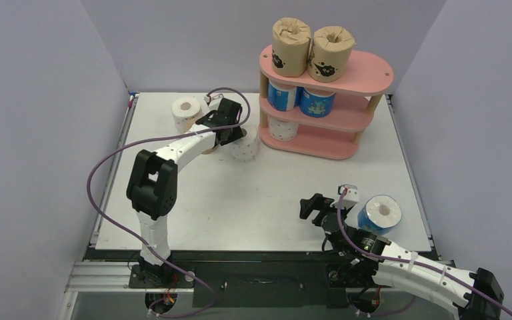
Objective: Place and organize the paper towels onto the shelf
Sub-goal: Pick up the paper towel from the center of the board.
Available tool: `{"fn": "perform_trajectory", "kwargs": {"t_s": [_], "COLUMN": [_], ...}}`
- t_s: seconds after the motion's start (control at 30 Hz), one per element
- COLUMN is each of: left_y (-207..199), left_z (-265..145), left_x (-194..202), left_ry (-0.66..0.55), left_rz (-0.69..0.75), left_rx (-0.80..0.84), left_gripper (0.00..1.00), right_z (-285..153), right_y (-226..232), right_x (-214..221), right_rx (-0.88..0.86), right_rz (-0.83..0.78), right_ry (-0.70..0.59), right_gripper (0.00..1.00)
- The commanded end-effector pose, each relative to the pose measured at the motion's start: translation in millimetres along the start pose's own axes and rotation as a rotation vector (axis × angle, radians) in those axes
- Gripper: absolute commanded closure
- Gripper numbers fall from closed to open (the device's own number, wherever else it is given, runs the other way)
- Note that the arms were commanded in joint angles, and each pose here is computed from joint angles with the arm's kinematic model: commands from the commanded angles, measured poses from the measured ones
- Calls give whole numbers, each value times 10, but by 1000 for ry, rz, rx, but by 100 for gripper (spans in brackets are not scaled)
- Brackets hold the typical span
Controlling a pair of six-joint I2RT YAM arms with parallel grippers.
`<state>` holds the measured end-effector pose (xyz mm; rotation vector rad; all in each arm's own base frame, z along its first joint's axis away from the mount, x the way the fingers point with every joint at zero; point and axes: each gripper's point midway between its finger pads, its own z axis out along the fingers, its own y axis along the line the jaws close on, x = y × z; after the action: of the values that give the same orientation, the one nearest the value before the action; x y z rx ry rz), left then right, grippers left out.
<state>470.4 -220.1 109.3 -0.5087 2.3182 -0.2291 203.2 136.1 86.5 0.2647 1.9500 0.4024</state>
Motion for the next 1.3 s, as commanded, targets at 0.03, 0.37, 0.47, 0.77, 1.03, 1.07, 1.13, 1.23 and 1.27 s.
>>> {"fn": "perform_trajectory", "kwargs": {"t_s": [0.03, 0.37, 0.47, 0.77, 1.03, 1.07, 1.13, 1.23, 1.27], "left_y": [-230, -598, -720, -1168, -1338, -1351, -1360, -1414, -1426], "left_z": [-509, -1176, -1306, -1531, -1319, -1265, -1189, -1137, -1129], "left_x": [-249, 131, 332, 1014, 1245, 1274, 1297, 1279, 1263], "left_ry": [-70, -64, -43, 9, 14, 19, 23, 16, 9], "left_rz": [-34, -38, -32, 82, 83, 82, 61, -1, -16], "left_rx": [131, 292, 333, 406, 369, 353, 323, 307, 305], "left_gripper": [82, 85, 84, 83, 79, 78, 77, 76, 76], "right_z": [-8, -110, -156, -280, -340, -343, -350, -361, -365], "right_y": [38, 17, 8, -108, -167, -181, -211, -264, -270], "right_x": [-83, -396, -496, -635, -705, -699, -702, -733, -742], "right_rx": [-10, 20, 24, 63, 85, 90, 103, 129, 134], "right_rz": [22, 81, 110, 150, 169, 166, 168, 191, 208], "right_ry": [-24, -102, -124, -143, -153, -151, -154, -171, -176], "right_gripper": [14, 14, 15, 15, 15, 15, 15, 15, 15]}}
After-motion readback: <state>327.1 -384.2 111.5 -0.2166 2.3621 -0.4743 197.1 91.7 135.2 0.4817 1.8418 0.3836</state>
